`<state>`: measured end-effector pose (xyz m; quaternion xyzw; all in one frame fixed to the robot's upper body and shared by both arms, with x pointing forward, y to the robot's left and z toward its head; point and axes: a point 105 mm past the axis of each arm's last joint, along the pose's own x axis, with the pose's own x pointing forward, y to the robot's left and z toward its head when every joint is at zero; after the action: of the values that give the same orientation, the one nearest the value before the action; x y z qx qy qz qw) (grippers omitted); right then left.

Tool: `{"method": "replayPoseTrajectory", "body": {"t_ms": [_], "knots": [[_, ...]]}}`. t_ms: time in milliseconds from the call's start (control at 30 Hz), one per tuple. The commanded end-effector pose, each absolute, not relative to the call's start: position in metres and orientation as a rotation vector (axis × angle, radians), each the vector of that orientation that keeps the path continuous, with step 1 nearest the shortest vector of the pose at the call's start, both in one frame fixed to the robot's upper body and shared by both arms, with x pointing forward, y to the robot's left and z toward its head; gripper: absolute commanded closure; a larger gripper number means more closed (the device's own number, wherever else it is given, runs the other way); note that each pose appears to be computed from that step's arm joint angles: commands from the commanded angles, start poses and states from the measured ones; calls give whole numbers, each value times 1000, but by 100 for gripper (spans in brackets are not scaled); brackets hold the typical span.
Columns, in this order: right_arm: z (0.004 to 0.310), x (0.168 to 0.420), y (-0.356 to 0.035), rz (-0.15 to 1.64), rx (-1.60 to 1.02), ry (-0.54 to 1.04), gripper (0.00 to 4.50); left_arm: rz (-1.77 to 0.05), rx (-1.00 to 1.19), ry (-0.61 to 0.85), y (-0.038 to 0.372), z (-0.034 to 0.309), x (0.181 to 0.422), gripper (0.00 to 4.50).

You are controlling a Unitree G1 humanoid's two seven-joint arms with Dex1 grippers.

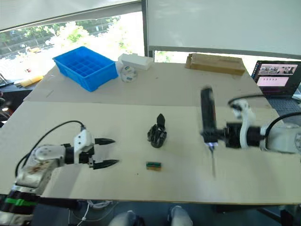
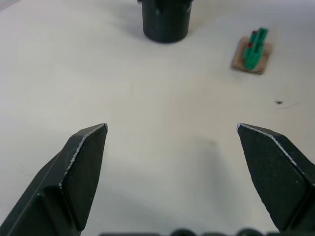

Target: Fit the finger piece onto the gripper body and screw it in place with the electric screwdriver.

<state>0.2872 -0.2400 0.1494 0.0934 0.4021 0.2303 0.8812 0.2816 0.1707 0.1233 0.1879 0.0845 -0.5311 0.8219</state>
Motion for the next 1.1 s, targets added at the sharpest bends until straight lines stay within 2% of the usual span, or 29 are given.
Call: {"method": "replayPoseTrajectory", "body": {"t_ms": [33, 267, 300, 367, 433, 467, 567, 633, 700, 733, 767, 800, 833, 933, 1100], "knots": [[154, 295, -260, 403, 170, 824, 258, -1111, 440, 167, 179, 138, 273, 4], [121, 303, -278, 264, 202, 944, 258, -1107, 476, 164, 181, 155, 271, 4], [120, 303, -279, 265, 206, 949, 157, -1109, 477, 166, 181, 156, 271, 0], [122, 302, -281, 273, 196, 946, 95, -1115, 479, 178, 184, 160, 269, 0], [137, 299, -284, 306, 163, 906, 20, -1121, 455, 217, 191, 162, 264, 0], [148, 296, -284, 338, 160, 882, 4, -1121, 436, 240, 196, 164, 261, 0], [191, 284, -284, 499, 32, 731, 4, -1125, 378, 329, 216, 174, 249, 0], [210, 272, -291, 612, -134, 645, 4, -1081, 362, 358, 231, 184, 248, 0], [232, 259, -303, 740, -175, 516, 4, -1036, 324, 386, 251, 199, 244, 0], [240, 253, -307, 783, -182, 463, 4, -1028, 312, 393, 257, 204, 242, 0], [245, 253, -322, 739, -185, 431, 4, -1013, 303, 414, 267, 207, 240, 0], [246, 254, -332, 701, -188, 419, 4, -1004, 299, 428, 273, 209, 238, 0], [244, 256, -347, 662, -326, 389, 4, -978, 307, 441, 282, 208, 239, 0], [230, 247, -370, 653, -476, 404, 4, -865, 350, 392, 304, 208, 253, 0], [222, 245, -369, 706, -497, 396, 4, -888, 340, 312, 294, 217, 262, 0]]}}
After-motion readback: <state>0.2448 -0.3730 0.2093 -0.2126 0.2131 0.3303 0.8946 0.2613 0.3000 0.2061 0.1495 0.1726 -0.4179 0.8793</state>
